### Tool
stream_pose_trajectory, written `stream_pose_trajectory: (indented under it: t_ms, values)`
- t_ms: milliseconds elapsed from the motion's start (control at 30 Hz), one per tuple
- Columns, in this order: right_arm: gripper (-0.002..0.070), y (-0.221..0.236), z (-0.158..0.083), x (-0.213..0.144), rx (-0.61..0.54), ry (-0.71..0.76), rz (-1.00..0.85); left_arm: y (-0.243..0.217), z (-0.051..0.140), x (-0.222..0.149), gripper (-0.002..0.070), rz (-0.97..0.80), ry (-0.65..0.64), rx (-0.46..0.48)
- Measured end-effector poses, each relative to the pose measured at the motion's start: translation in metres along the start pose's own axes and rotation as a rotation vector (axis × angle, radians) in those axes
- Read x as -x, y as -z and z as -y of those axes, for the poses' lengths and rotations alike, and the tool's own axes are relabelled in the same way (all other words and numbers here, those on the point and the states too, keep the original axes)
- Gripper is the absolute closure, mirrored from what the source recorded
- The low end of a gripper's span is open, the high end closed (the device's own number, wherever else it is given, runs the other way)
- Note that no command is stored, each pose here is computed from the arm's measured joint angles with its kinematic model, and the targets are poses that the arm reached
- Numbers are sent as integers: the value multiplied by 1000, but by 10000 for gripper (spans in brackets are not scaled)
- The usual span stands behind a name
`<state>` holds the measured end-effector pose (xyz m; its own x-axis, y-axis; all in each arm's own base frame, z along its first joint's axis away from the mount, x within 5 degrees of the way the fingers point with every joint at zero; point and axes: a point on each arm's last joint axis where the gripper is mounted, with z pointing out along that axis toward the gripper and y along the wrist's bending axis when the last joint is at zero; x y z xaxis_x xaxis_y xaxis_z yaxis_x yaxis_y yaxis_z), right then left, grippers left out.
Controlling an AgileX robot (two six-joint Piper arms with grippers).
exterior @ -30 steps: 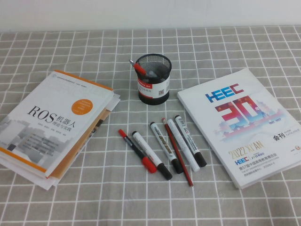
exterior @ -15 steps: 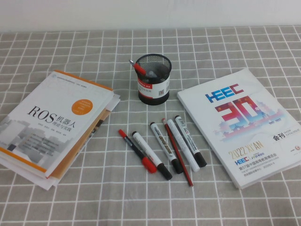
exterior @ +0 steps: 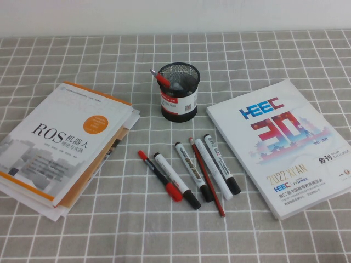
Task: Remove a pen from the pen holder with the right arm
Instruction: 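Take a marker out of the pen holder and lay it on the table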
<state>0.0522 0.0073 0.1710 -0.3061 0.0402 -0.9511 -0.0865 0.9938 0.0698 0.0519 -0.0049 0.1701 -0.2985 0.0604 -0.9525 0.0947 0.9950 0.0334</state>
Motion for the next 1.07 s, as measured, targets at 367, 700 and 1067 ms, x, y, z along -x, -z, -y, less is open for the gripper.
stream_pose_trajectory:
  t_ms: [367,700,1067]
  values:
    - [689,0,0,0,0,0,0,0,0,0,678,0,0,0]
    - [689,0,-1,0,7,-17,0,0,0,0,678,0,0,0]
    - [689,0,-1,0,7,-17,0,0,0,0,678,0,-2,1]
